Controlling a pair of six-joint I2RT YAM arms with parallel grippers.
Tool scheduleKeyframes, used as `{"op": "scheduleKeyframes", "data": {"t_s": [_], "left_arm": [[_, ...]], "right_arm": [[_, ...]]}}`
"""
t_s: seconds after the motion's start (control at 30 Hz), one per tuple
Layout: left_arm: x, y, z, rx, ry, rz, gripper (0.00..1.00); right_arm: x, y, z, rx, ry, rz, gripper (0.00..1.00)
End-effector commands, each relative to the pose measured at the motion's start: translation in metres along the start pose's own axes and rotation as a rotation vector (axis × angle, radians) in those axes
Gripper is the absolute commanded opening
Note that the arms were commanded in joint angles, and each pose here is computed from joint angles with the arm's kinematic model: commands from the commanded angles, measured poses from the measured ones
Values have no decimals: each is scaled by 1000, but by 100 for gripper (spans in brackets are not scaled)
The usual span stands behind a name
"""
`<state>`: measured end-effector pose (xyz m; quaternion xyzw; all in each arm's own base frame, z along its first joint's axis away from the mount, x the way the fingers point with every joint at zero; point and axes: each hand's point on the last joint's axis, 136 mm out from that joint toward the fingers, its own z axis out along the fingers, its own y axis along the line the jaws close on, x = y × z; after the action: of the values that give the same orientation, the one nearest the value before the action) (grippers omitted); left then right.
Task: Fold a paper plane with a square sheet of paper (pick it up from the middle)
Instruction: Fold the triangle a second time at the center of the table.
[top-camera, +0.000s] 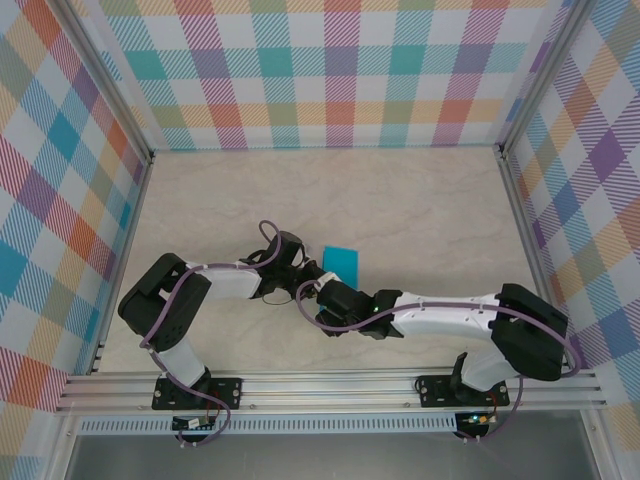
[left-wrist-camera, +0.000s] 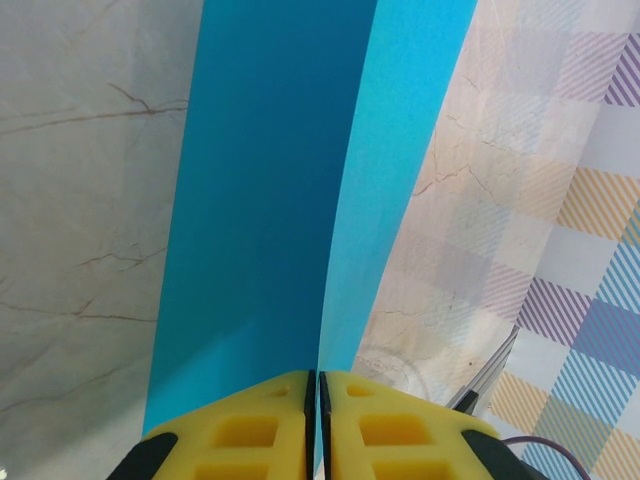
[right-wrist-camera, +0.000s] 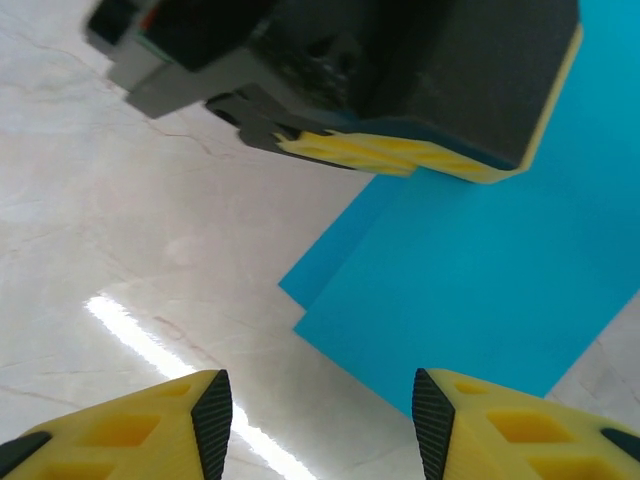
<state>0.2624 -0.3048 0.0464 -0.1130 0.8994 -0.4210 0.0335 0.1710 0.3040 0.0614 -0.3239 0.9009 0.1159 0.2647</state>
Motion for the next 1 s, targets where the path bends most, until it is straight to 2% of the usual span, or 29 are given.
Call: {"op": "scheduleKeyframes", "data": {"t_s": [0.0,0.23,0.73,0.97], "left_arm": [[-4,-18,-7,35,-12,15,12],[-3,-17,-6,34,-8,14,12],[-4,-18,-6,27,-6,15,13],[-6,-15,-9,4,-23,16,20]], "right_arm": [[-12,-3,1,56,-26,-19,53],[-18,-1,11,93,-20,-30,48],[-10,-13,6,145,-17,-1,21],[-10,-14,3,142,-18,7,11]]}}
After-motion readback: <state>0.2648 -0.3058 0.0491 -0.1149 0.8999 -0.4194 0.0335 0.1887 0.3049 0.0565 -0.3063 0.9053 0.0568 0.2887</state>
